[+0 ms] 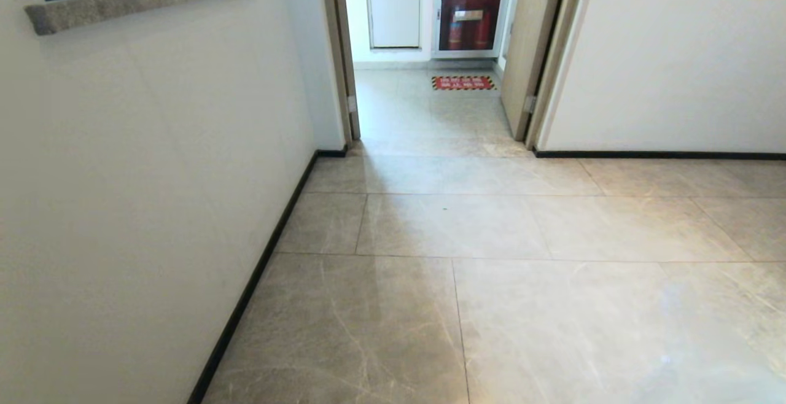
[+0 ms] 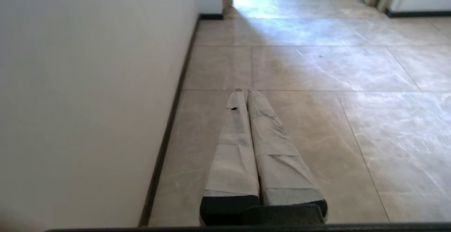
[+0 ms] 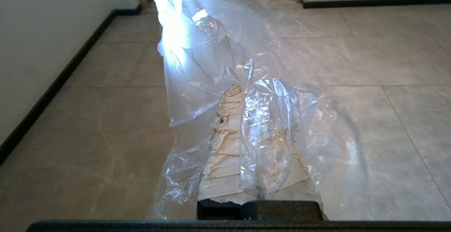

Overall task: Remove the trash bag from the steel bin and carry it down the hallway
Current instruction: Put the trash bag at the door

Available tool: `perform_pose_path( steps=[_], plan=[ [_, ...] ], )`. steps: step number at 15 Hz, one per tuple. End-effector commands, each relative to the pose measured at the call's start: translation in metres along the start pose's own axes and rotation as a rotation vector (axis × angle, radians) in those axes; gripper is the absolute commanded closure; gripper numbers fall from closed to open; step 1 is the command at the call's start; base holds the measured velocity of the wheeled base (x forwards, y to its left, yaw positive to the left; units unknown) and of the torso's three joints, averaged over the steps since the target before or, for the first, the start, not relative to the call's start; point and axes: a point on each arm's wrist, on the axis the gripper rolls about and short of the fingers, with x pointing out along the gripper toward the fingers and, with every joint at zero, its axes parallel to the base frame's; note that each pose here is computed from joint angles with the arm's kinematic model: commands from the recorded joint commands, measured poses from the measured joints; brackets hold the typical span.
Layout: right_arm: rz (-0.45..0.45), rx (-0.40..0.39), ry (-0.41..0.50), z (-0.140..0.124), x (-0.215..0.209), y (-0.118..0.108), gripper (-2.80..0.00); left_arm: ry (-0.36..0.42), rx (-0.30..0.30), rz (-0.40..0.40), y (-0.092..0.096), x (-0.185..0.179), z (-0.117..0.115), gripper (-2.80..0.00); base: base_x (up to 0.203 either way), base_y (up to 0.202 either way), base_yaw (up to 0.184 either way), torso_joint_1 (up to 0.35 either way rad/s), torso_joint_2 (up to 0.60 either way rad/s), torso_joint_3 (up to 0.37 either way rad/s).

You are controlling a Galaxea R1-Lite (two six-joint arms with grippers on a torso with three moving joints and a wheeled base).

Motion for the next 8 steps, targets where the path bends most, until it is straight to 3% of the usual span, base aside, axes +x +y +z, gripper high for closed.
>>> perform_pose_path(
  steps=[1,8],
  plan=[
    [0.001,0.000,0.002,-0.0004,0.0002,0.0000,0.00,0.003,0.000,0.000,0.0000,0.0001,-0.0004,0.00,0.185,0.000,-0.001,0.005,0.00,0.005],
    [0.001,0.000,0.002,-0.0004,0.0002,0.0000,0.00,0.003,-0.001,0.000,0.0000,0.0001,-0.0004,0.00,0.192,0.000,0.002,0.002,0.00,0.003]
  ],
)
